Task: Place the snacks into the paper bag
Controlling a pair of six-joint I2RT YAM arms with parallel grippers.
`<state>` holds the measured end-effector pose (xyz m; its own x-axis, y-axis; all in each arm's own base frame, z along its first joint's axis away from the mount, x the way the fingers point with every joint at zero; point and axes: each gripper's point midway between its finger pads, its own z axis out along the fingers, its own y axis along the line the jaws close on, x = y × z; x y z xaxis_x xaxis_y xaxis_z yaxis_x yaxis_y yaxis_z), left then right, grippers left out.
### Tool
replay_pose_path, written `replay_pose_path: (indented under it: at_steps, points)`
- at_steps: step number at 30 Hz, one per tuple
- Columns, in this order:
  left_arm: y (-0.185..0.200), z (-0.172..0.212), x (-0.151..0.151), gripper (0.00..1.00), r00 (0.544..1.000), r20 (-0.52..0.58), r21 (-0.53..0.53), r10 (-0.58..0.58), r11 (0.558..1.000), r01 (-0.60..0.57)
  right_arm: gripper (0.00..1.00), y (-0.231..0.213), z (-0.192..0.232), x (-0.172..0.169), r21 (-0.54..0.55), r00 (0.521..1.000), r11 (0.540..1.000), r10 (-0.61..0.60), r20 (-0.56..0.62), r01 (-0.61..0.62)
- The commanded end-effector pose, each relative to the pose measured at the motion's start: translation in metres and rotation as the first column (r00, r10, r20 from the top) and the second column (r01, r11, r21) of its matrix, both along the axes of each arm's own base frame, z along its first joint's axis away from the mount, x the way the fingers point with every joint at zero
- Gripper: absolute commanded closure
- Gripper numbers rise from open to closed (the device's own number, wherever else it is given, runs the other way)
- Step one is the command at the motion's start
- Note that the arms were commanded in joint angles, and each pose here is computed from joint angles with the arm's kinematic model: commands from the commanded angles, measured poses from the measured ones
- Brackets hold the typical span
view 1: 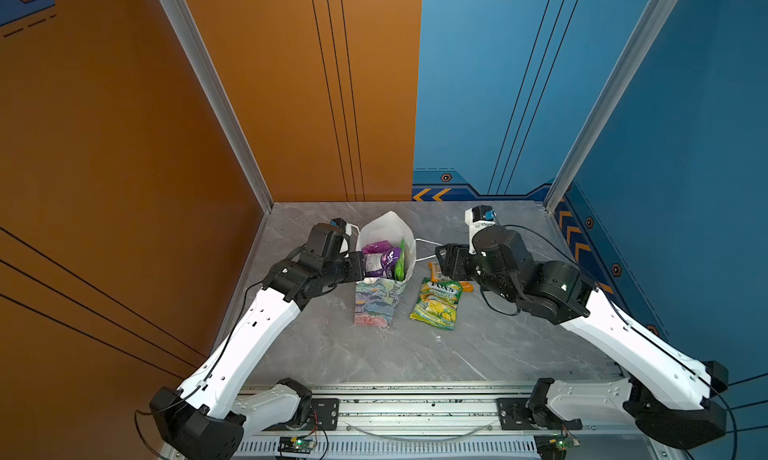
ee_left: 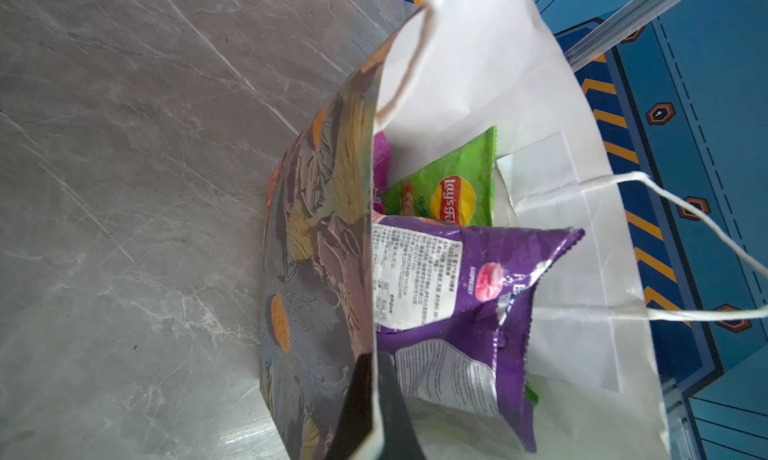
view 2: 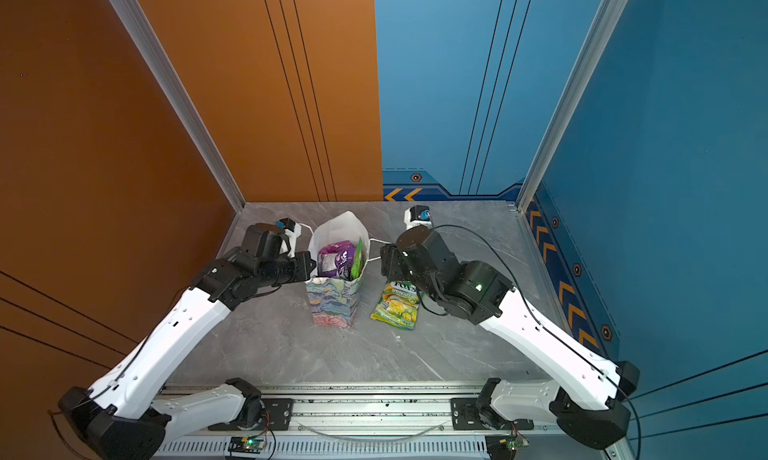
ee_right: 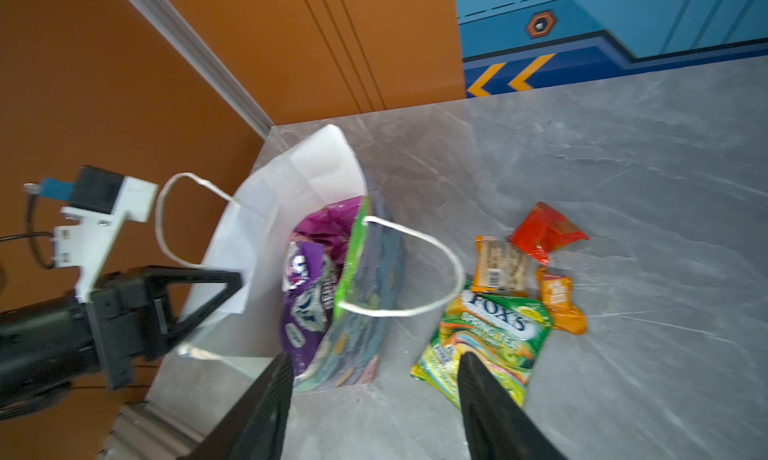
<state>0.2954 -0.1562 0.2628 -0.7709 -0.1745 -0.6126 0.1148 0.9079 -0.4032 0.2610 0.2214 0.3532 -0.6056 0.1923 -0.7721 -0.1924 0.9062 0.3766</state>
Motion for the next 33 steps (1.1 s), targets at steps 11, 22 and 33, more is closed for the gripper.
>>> replay_pose_path:
  at_steps: [11, 22, 33]
  points:
    - [0.004, 0.035, 0.014, 0.99, 0.990, 0.138, -0.049, 0.029, 0.999, -0.022, 0.27, -0.100, -0.116, 0.014, -0.010, 0.951, 0.967, -0.254, -0.178, 0.256]
    - [0.006, 0.036, 0.014, 0.99, 0.990, 0.140, -0.051, 0.032, 0.998, -0.025, 0.22, -0.063, -0.195, 0.039, -0.071, 0.918, 0.995, -0.088, -0.386, 0.065]
    - [0.006, 0.037, 0.014, 0.99, 0.990, 0.139, -0.058, 0.031, 0.998, -0.023, 0.22, -0.027, -0.239, 0.066, -0.166, 0.864, 0.984, -0.026, -0.503, -0.067]
